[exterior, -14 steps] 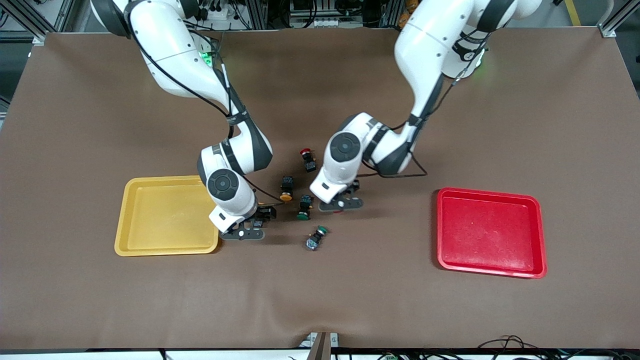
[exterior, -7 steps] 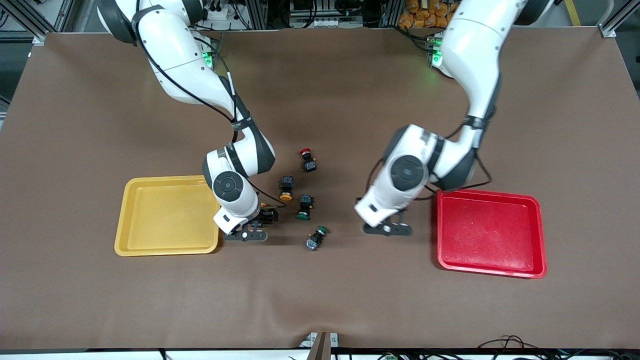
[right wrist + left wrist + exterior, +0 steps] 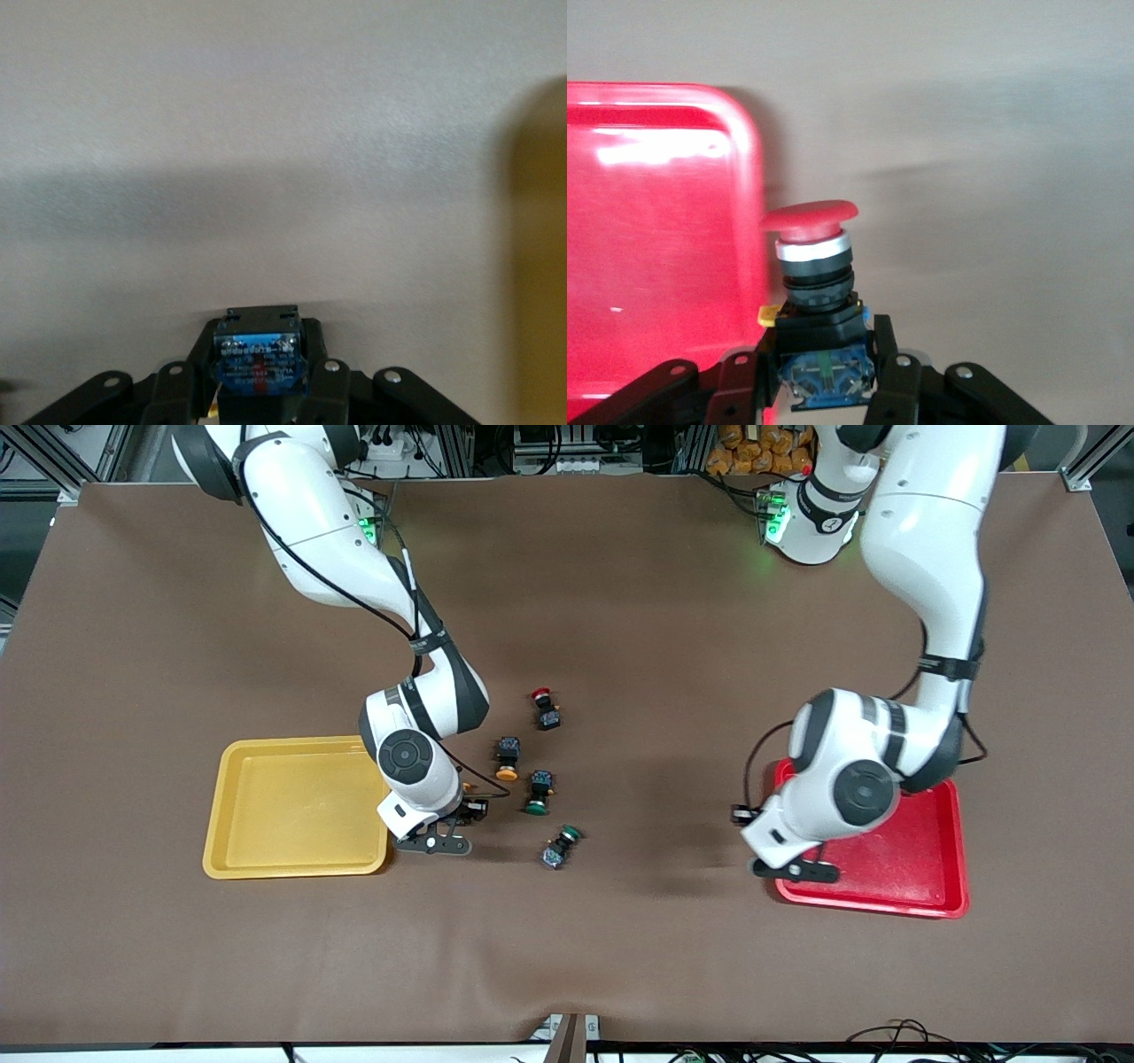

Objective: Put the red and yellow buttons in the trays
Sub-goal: 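Carry the red button to the red tray with the left gripper, then lower the red button into the red tray while the right gripper lowers the yellow button, then reach the left gripper to another red button while the right gripper withdraws, then grasp the red button with the left gripper while the right grasps a yellow button, then carry the red button to the red tray while the right gripper carries yellow, then release the red button in the red tray while the right releases yellow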

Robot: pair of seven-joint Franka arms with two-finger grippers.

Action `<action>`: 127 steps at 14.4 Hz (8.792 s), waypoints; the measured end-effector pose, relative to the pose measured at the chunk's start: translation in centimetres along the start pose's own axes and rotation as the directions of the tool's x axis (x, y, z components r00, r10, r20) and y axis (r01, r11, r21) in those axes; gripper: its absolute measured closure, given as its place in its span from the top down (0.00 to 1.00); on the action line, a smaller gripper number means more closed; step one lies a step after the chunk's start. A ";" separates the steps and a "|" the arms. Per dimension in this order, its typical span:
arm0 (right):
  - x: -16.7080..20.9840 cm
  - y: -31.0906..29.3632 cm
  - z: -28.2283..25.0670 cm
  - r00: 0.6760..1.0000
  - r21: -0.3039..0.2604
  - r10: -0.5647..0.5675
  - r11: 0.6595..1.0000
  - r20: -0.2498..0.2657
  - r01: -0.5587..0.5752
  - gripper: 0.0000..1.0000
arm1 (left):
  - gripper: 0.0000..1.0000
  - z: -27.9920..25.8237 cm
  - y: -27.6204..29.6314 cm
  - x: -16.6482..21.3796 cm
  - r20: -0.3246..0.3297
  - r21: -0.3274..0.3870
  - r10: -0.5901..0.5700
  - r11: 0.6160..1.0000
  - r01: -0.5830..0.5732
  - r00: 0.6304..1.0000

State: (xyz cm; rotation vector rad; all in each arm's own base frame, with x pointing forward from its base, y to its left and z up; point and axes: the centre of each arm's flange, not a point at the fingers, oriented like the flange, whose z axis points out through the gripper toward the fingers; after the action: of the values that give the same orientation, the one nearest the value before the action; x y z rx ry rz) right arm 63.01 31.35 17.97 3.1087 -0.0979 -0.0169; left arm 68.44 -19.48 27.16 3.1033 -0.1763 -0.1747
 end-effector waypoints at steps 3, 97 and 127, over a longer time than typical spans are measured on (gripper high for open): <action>0.1 1.9 -0.6 0.995 -0.047 -0.057 0.997 0.080 0.061 0.42 | 0.42 1.2 -5.5 0.2 0.026 -0.008 0.057 0.998 -0.057 0.998; -9.0 -8.5 0.3 0.993 0.014 -0.066 0.998 0.099 0.065 0.70 | 0.33 1.2 -13.7 1.4 0.098 -0.010 0.131 0.991 -0.131 0.986; 5.5 28.4 -6.3 0.962 0.019 -0.203 0.979 0.182 0.203 0.41 | 0.98 0.7 -18.5 2.6 -0.011 -0.029 0.281 0.959 -0.282 0.960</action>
State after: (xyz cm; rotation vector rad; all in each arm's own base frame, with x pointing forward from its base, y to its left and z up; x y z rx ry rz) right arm 66.83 2.82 25.07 3.0945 0.2178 -0.3083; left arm 72.95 -1.43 25.51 3.0029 -0.6044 -0.1564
